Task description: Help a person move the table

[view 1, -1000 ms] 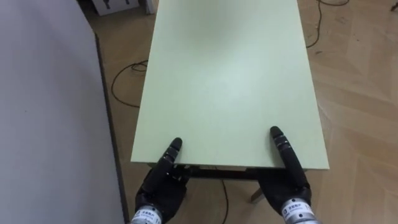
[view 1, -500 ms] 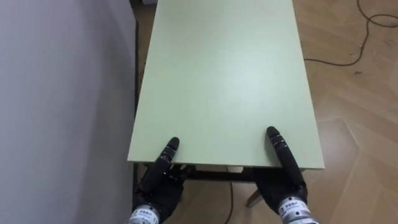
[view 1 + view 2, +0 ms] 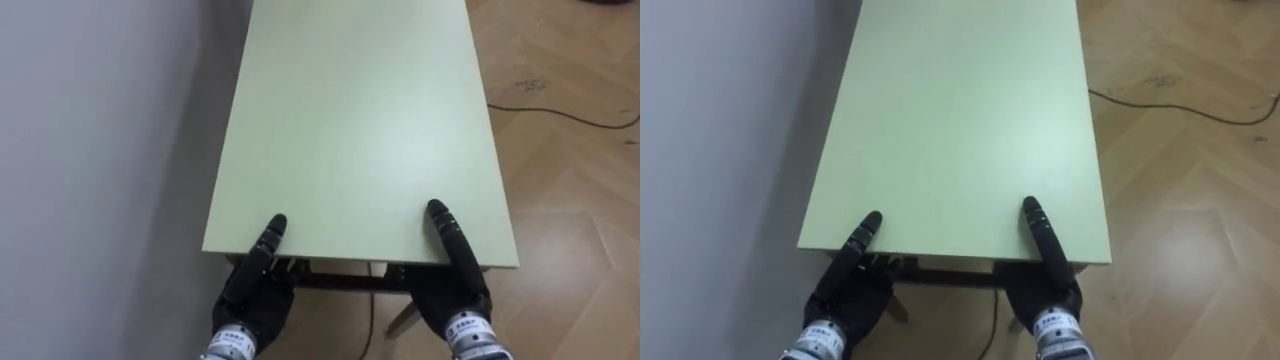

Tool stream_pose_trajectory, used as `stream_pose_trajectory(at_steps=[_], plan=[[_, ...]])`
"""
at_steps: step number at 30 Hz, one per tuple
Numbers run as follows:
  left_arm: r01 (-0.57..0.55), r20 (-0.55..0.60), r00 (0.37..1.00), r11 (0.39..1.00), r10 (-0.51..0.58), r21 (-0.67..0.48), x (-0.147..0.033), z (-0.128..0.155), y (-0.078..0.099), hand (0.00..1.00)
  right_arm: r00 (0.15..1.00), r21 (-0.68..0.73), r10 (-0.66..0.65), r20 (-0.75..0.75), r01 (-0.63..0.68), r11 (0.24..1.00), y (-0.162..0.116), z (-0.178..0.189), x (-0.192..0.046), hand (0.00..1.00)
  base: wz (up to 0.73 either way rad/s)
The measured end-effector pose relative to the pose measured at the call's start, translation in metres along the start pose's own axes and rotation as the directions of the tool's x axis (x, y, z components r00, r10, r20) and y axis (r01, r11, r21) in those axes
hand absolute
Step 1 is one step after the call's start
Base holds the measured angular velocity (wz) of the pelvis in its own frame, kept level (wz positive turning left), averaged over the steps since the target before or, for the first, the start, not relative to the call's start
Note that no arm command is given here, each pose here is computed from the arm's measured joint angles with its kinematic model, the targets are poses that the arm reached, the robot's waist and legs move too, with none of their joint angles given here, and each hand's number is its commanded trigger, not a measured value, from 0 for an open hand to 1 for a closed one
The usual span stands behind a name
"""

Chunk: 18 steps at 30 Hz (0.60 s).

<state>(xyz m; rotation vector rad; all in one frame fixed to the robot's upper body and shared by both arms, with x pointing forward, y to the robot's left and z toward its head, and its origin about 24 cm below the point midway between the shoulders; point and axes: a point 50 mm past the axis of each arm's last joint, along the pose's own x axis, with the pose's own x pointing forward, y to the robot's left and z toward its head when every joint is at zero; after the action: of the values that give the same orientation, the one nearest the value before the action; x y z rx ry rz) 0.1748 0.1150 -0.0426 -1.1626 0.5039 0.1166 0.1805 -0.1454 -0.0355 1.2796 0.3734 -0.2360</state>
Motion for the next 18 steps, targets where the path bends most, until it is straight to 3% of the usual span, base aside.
stream_pose_trajectory(at_steps=[18], plan=[[-0.048,-0.018,0.999,0.999,0.048,-0.012,-0.004,-0.005,0.011,1.00,1.000,-0.022,-0.016,-0.012,0.016,1.000,-0.005,-0.003,-0.003,1.00,0.02]])
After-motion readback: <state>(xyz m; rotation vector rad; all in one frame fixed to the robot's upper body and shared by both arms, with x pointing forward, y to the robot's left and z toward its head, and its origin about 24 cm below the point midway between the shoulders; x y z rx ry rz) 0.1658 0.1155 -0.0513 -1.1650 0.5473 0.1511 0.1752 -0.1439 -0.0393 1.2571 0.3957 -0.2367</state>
